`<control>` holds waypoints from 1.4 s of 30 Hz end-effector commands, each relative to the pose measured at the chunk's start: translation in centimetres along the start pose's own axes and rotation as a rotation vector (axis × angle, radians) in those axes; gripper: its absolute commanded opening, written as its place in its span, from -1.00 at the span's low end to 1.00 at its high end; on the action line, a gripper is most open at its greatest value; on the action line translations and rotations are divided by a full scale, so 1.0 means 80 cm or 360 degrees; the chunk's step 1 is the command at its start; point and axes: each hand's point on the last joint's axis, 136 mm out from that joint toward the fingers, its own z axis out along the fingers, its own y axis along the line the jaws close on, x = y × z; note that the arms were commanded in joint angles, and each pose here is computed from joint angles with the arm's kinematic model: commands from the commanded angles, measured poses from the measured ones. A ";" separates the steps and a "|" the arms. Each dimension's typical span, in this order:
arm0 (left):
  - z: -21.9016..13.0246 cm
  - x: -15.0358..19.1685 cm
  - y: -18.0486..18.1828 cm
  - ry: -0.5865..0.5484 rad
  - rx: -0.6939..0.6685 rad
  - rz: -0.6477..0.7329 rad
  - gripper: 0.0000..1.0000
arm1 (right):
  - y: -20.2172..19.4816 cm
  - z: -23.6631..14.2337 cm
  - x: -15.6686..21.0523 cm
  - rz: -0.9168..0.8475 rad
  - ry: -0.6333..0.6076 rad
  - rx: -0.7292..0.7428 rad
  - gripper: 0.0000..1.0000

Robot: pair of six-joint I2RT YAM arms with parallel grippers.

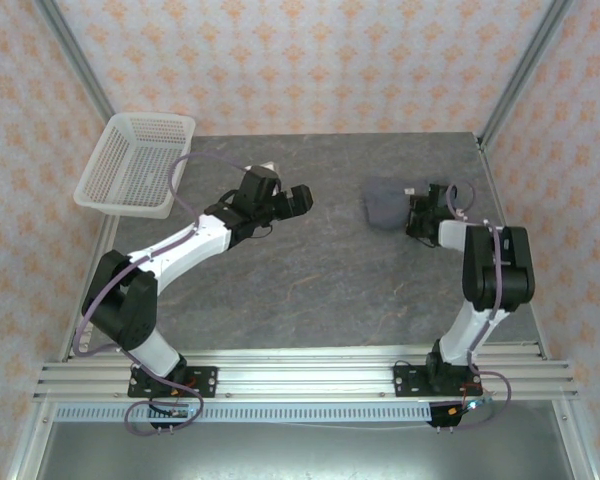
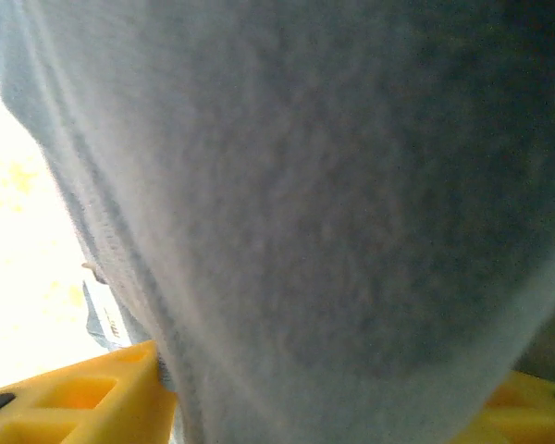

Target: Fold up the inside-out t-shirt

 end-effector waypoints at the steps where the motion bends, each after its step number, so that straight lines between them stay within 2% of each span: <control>1: -0.009 -0.011 0.018 -0.0049 -0.0069 0.0015 1.00 | 0.020 0.019 -0.018 -0.0151 -0.0039 0.0037 0.16; 10: -0.004 -0.009 0.038 -0.0010 -0.0118 0.0012 1.00 | 0.076 0.073 -0.075 -0.0147 -0.0095 0.0016 0.09; 14: -0.017 -0.019 0.049 -0.0051 -0.0138 -0.0002 1.00 | 0.096 0.096 -0.107 -0.0098 -0.0142 0.0014 0.06; 21: -0.058 -0.039 0.066 -0.0205 -0.0193 0.0016 1.00 | 0.152 0.134 -0.127 -0.0144 -0.0135 -0.0053 0.09; 25: -0.088 -0.052 0.079 -0.0338 -0.0236 0.0035 1.00 | 0.188 0.131 -0.123 -0.0220 -0.0093 -0.0103 0.12; 28: -0.120 -0.063 0.105 -0.0504 -0.0380 0.0129 1.00 | 0.205 0.092 -0.113 -0.0323 -0.0090 -0.0145 0.20; 31: -0.161 -0.070 0.141 -0.0721 -0.0569 0.0160 1.00 | 0.201 0.027 -0.099 -0.0531 -0.0120 -0.0176 0.34; 34: -0.208 -0.070 0.186 -0.0930 -0.0804 0.0113 1.00 | 0.185 -0.061 -0.072 -0.0846 -0.0156 -0.0274 0.48; 38: -0.275 -0.051 0.262 -0.1109 -0.1261 0.0007 1.00 | 0.117 -0.172 -0.060 -0.1209 -0.0378 -0.0208 0.58; 41: -0.286 -0.032 0.291 -0.1120 -0.1392 0.0084 1.00 | 0.051 -0.221 -0.077 -0.1451 -0.0655 -0.0026 0.63; 42: -0.281 -0.026 0.295 -0.1090 -0.1388 0.0161 1.00 | 0.031 -0.229 -0.082 -0.1526 -0.0755 -0.0014 0.88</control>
